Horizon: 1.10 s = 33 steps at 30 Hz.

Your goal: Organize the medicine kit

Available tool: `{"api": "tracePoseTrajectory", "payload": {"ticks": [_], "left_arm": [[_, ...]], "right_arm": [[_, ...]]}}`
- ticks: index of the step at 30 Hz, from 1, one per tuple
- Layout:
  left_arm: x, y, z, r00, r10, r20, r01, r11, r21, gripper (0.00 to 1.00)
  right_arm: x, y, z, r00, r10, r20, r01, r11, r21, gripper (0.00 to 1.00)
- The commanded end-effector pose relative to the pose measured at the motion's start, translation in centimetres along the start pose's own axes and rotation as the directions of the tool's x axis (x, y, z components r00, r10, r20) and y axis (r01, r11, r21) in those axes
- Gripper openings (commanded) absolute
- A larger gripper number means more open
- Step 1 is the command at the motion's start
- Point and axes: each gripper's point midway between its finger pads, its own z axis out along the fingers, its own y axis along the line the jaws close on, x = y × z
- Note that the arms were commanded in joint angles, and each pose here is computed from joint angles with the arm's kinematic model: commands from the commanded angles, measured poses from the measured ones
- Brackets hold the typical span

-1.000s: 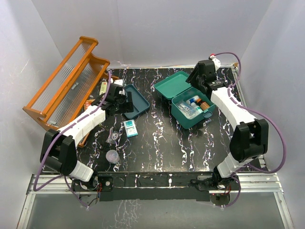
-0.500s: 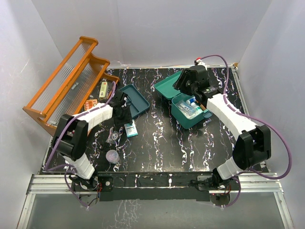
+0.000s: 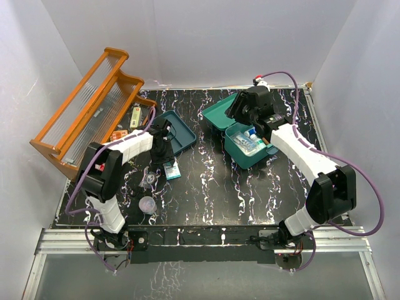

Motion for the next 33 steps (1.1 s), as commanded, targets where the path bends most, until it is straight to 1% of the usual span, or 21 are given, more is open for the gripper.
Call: {"api": "tracePoseTrajectory", "payload": {"ticks": [1,4,9,13,17,18,24,29,33], "left_arm": [[0.6,0.5,-0.4,0.999,-0.001,-0.037,-0.001,0.997,-0.071,0.42],[1.0,1.2,-0.1,0.998,0.001,-0.061,-0.008,0.993,-0.117,0.41],[1.4,1.7,0.6,0.996,0.007,-0.094,-0.022,0.988,-0.154,0.41],[1.6,2.0,0.6,0.996,0.005,-0.094,-0.021,0.986,-0.166,0.25],[1.4,2.2,0.2,0.997,0.007,-0.071,-0.019,0.986,-0.168,0.02],[1.2,2.2,0.0,0.998,0.007,-0.062,-0.017,0.986,-0.165,0.00],[0.0,2.1,-2.3,1.000,0.004,0.026,0.000,0.989,-0.148,0.00],[-1.9,1.5,-5.8,0.989,-0.026,0.148,0.039,0.996,-0.085,0.00],[-4.3,0.4,-8.3,0.965,-0.089,0.247,0.092,0.996,-0.001,0.00]], "right_arm": [[-2.0,1.6,-1.4,0.997,-0.023,0.078,0.026,0.998,-0.049,0.43],[-2.0,1.6,-1.5,0.996,-0.026,0.084,0.031,0.998,-0.048,0.43],[-1.6,1.6,-1.6,0.996,-0.028,0.084,0.032,0.998,-0.045,0.42],[-1.3,1.4,-1.7,0.996,-0.029,0.084,0.032,0.999,-0.039,0.42],[-1.4,1.4,-1.9,0.996,-0.028,0.090,0.031,0.999,-0.037,0.42],[-1.3,1.4,-1.9,0.996,-0.028,0.090,0.031,0.999,-0.037,0.42],[-1.4,1.6,-2.0,0.996,-0.020,0.092,0.024,0.999,-0.044,0.42],[-1.7,1.8,-2.2,0.995,-0.018,0.101,0.023,0.998,-0.050,0.42],[-1.9,1.8,-2.4,0.994,-0.017,0.107,0.023,0.998,-0.050,0.42]]}}
